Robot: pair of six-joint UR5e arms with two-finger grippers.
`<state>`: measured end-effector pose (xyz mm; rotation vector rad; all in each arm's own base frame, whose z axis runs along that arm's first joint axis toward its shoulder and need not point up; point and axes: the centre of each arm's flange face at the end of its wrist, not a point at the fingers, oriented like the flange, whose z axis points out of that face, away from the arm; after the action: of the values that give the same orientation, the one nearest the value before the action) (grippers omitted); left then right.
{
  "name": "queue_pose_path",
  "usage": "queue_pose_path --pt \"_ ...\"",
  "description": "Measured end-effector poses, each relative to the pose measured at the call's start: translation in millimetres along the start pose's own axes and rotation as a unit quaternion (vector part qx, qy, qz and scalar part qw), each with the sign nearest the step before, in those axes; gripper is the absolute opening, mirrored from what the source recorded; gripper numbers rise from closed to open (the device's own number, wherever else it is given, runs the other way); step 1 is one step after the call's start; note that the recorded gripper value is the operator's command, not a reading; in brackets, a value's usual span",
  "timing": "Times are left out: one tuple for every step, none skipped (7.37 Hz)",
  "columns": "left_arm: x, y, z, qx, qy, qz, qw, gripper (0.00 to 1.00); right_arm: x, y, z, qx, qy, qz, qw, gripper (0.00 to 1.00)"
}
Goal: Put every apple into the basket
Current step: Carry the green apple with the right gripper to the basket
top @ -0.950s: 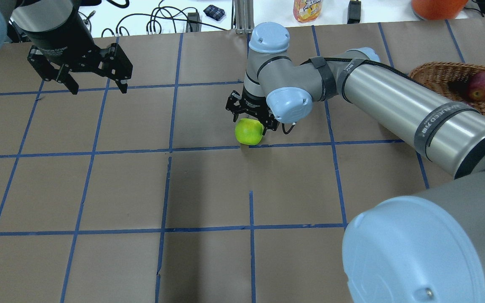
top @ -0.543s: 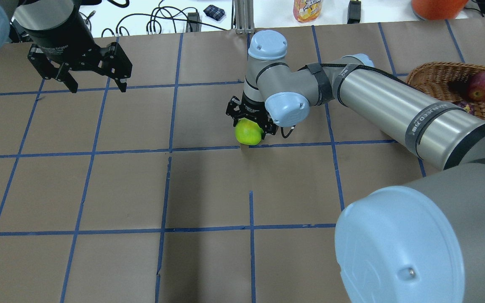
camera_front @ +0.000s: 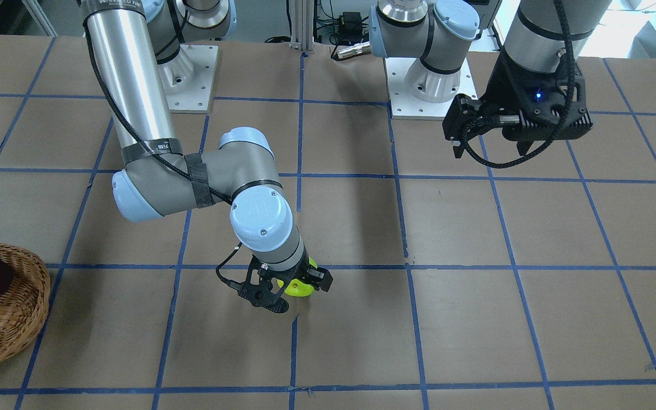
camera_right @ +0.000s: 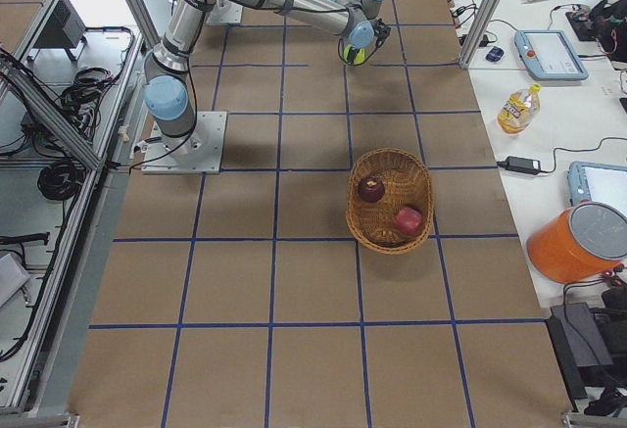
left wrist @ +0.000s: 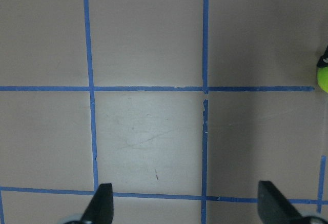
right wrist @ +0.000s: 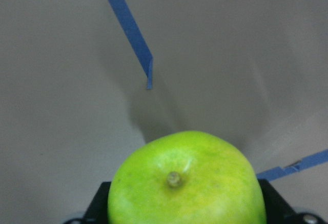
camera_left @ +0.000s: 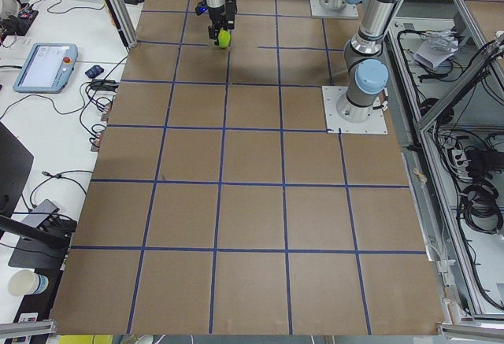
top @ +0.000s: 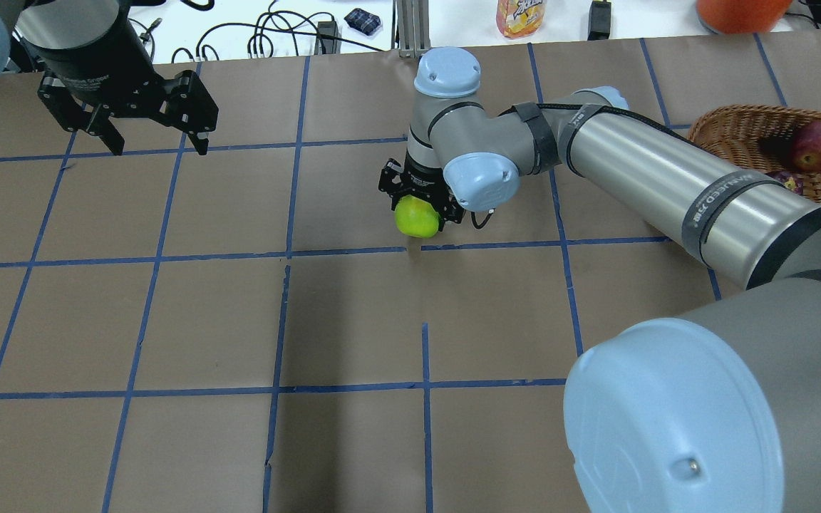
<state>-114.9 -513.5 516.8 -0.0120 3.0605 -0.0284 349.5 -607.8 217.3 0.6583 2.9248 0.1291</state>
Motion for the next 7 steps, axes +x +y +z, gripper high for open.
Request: queue_pose_path --pt "1 2 -2 0.001 0.004 -0.002 1.0000 1.00 2 -7 -26 0.015 0.008 0.001 0.9999 0.14" --pt "1 3 -3 0.001 0.004 -0.003 1.0000 1.00 15 -27 -55 0.033 0.025 0.006 0.9991 0.14" --pt "1 4 -4 0.001 0.004 -0.003 1.0000 1.00 44 -62 -90 0.046 0.036 0.006 0.9983 0.14" --pt "1 4 -4 0.001 0.004 -0.004 1.0000 1.00 87 -101 -126 0.049 0.045 -0.006 0.9978 0.14" --pt "1 4 -4 0.000 0.005 -0.004 1.0000 1.00 140 -139 -155 0.051 0.056 -0.021 0.9969 0.13" --pt "1 4 -4 0.001 0.006 -0.004 1.0000 1.00 190 -169 -173 0.055 0.071 -0.037 0.9952 0.07" --pt "1 4 -5 0.001 0.006 -0.004 1.0000 1.00 236 -195 -182 0.056 0.089 -0.063 0.9925 0.07"
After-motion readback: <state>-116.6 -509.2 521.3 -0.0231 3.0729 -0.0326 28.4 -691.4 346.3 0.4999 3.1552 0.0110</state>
